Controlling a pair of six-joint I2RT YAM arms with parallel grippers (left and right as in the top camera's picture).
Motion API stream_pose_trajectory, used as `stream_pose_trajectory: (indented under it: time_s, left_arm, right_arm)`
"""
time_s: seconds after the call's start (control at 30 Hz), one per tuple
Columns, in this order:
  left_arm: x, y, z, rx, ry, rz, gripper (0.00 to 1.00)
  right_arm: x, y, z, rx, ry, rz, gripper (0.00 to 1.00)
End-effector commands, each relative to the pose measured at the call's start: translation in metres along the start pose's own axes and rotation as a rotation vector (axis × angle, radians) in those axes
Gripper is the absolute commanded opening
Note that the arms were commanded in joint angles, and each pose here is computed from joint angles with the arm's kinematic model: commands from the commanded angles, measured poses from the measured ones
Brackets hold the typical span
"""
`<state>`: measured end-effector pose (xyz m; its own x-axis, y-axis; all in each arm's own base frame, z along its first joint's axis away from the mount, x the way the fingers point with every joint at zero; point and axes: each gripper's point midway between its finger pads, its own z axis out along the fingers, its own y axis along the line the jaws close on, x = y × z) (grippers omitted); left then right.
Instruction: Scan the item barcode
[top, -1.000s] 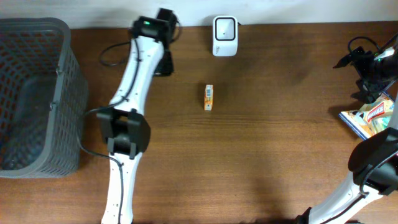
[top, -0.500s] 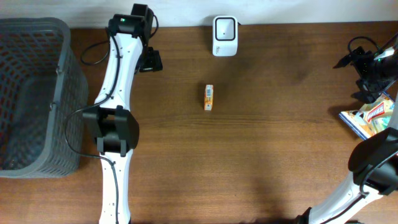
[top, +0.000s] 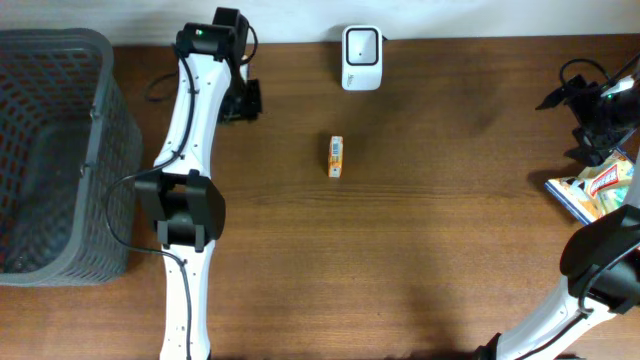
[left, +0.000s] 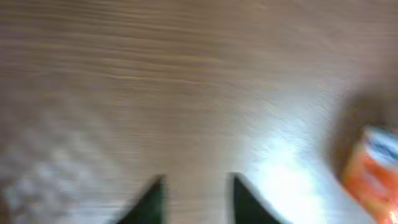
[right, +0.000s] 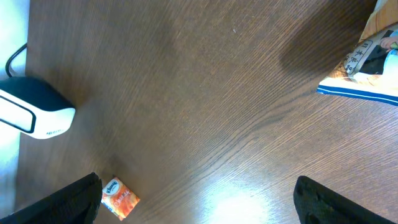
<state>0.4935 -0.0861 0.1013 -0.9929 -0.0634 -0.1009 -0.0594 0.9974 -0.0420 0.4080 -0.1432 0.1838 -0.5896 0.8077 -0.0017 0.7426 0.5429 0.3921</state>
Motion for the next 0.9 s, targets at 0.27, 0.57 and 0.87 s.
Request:
stream_pose_trajectory:
  time_s: [0.27,0.57,0.87]
  left_arm:
    - [0.074,-0.171,0.006,0.299,0.098,0.399,0.00]
    - [0.059,-0.200,0.016,0.191,-0.051,0.395,0.00]
    - [0.060,-0.176,0.070,0.076,-0.029,0.381,0.00]
  right_arm:
    - [0.000,0.006,-0.014,-0.022,-0.032,-0.008,0.99]
    - [0.000,0.006,-0.014,-0.022,-0.032,-0.008,0.99]
    - [0.000,0.006,-0.014,-0.022,-0.032,-0.008,0.99]
